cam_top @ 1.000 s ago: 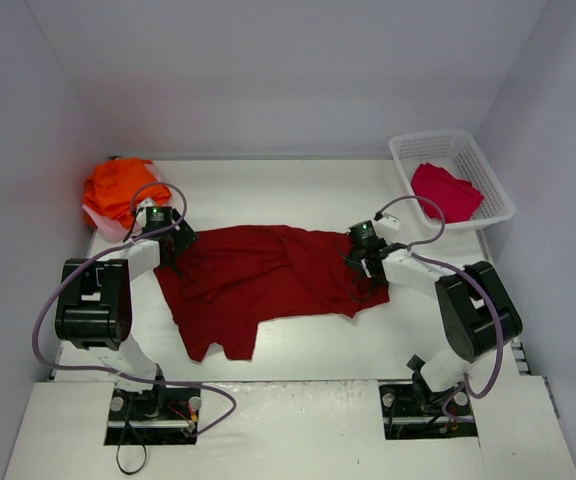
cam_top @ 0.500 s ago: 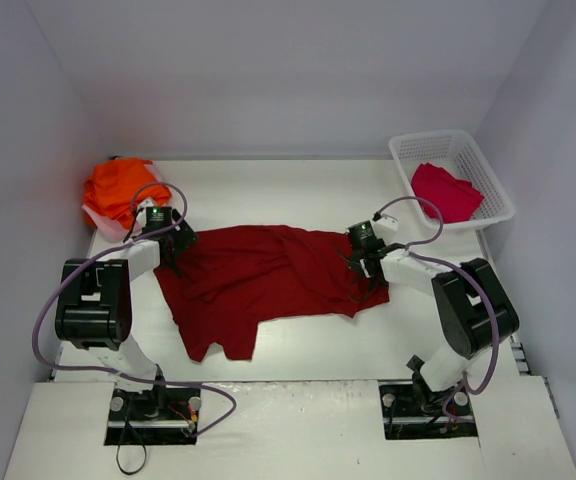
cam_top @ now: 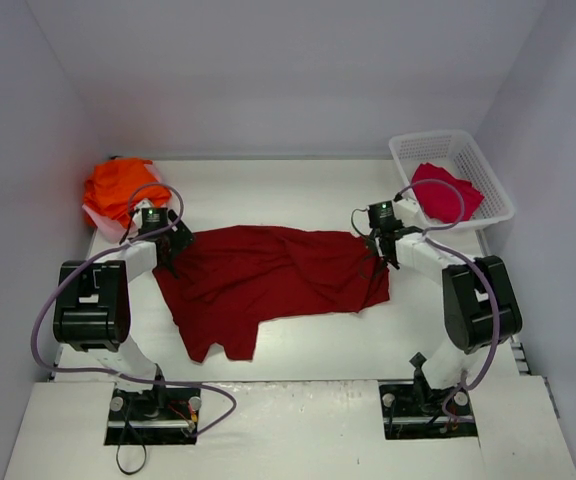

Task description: Fold and stack the t-shirts

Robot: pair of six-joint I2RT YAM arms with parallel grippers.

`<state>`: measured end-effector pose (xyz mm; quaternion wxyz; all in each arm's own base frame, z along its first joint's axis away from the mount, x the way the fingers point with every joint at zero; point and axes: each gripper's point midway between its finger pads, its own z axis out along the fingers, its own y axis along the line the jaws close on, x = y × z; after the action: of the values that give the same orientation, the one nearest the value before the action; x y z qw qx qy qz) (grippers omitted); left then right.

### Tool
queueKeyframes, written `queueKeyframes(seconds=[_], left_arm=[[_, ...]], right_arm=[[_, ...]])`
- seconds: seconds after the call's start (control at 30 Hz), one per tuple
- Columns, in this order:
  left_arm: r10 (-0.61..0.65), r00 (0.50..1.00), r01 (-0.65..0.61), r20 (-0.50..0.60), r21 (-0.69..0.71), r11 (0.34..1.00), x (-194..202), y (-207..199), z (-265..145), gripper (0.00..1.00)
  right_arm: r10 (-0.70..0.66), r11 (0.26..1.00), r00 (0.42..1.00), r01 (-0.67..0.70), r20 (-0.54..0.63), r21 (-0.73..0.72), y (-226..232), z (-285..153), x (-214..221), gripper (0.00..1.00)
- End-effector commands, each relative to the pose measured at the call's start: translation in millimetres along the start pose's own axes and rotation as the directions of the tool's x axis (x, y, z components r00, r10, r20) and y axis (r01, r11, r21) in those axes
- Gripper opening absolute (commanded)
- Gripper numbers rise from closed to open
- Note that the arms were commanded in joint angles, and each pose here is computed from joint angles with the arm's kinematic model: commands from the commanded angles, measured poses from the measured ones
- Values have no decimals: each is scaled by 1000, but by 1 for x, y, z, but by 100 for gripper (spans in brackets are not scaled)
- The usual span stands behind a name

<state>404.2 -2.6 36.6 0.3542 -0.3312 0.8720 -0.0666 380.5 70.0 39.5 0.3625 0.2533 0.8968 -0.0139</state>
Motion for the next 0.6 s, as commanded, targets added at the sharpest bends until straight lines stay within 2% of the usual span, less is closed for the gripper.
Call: queueKeyframes(seconds=[0.0,0.2,0.57], left_arm=[[4,999,-8,-53,-71,997,16,25,-6,76],[3,999,-7,-51,-74,997,15,27,-7,76],[-1,998,-3,-57,-74,997,18,28,-4,76]], right_arm=[[4,1000,997,-6,82,29,-3,3,-41,0],[-3,998,997,-2,83,55,-11,22,-58,0],[-44,998,990,50,131,-37,25,50,-93,0]])
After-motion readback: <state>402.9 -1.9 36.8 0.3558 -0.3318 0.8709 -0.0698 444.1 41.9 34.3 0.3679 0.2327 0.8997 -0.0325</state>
